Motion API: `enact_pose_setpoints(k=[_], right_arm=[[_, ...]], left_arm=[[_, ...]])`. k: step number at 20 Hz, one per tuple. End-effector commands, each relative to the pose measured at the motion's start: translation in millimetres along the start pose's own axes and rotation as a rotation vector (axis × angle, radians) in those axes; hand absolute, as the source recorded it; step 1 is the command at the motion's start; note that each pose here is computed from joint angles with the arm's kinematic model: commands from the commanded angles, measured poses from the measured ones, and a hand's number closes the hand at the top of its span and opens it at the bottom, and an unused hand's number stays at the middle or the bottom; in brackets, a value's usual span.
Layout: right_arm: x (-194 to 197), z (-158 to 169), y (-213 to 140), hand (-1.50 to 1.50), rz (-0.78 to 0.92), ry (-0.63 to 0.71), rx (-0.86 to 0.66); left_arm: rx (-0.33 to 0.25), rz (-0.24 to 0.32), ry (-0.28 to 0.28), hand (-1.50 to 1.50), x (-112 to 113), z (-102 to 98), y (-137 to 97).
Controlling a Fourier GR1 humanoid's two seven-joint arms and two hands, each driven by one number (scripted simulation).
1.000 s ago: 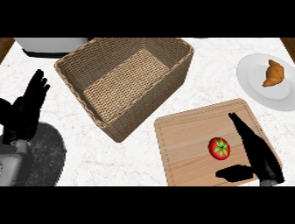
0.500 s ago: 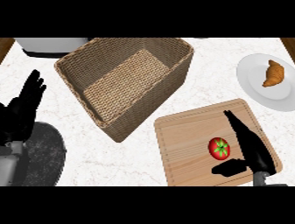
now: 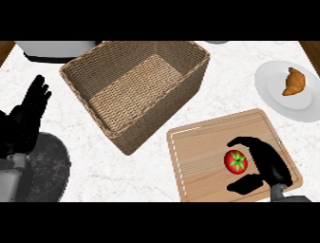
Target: Pick the tomato from the cutting board and place it in the basket
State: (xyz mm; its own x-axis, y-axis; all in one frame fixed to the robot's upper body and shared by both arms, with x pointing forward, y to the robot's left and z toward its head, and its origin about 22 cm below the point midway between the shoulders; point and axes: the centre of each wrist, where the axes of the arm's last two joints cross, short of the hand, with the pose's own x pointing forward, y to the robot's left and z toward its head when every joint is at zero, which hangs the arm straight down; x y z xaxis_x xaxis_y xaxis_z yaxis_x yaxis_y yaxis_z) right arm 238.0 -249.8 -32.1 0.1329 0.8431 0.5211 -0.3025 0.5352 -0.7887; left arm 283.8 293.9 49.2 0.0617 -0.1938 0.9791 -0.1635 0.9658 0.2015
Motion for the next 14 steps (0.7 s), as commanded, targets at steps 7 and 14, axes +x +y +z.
enact_pose_setpoints(k=[7, 14], right_arm=[[-19.2, 8.8, 33.7, 1.50, -0.023, -0.037, 0.089], [69.3, 0.6, 78.9, 1.50, -0.157, -0.045, 0.049]], left_arm=[[-0.001, -0.010, -0.007, 0.00, -8.0, 1.6, -12.6], [-0.023, 0.011, -0.011, 0.00, 6.7, -7.9, -7.4]])
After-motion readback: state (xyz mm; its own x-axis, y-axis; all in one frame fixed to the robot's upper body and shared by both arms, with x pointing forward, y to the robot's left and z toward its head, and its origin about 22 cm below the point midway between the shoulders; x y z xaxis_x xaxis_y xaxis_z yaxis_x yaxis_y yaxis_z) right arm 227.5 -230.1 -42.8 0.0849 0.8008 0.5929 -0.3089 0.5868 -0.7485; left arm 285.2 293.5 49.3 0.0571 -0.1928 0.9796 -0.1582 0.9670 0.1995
